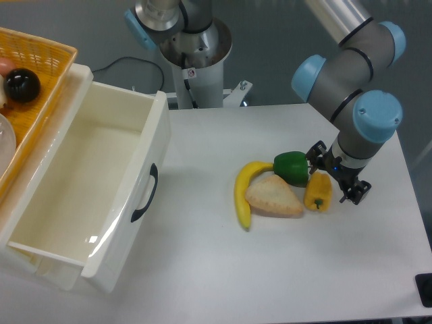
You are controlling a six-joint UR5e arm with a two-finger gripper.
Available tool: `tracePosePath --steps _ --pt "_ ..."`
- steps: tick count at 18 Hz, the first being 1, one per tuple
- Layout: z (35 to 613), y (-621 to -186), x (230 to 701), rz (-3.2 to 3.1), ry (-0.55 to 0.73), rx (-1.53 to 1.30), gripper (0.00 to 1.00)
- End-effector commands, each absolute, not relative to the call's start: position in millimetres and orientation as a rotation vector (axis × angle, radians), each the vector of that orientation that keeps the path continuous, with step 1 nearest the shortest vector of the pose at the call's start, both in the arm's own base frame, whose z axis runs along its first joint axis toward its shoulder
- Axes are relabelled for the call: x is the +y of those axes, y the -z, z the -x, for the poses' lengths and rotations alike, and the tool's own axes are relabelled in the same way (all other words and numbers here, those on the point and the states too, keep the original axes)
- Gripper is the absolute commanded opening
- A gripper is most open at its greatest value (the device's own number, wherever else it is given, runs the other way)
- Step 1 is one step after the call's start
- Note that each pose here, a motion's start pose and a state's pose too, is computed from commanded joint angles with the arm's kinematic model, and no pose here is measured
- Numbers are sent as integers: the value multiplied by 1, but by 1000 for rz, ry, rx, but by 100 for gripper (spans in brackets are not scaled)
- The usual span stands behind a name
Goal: Pick up the yellow pepper
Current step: 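Open the gripper and move it above the yellow bell pepper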
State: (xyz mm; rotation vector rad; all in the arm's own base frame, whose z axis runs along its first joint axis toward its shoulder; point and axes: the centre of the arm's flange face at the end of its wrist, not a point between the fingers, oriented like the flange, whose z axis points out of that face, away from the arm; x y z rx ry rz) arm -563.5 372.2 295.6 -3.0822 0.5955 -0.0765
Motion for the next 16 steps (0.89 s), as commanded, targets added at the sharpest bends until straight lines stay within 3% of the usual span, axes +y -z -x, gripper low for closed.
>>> tracePosePath --steps 6,11,16 --pt "562 -297 363 3086 85 552 100" --pt "569 -278 312 3071 188 90 100" --pt "569 -268 307 3070 214 -16 100"
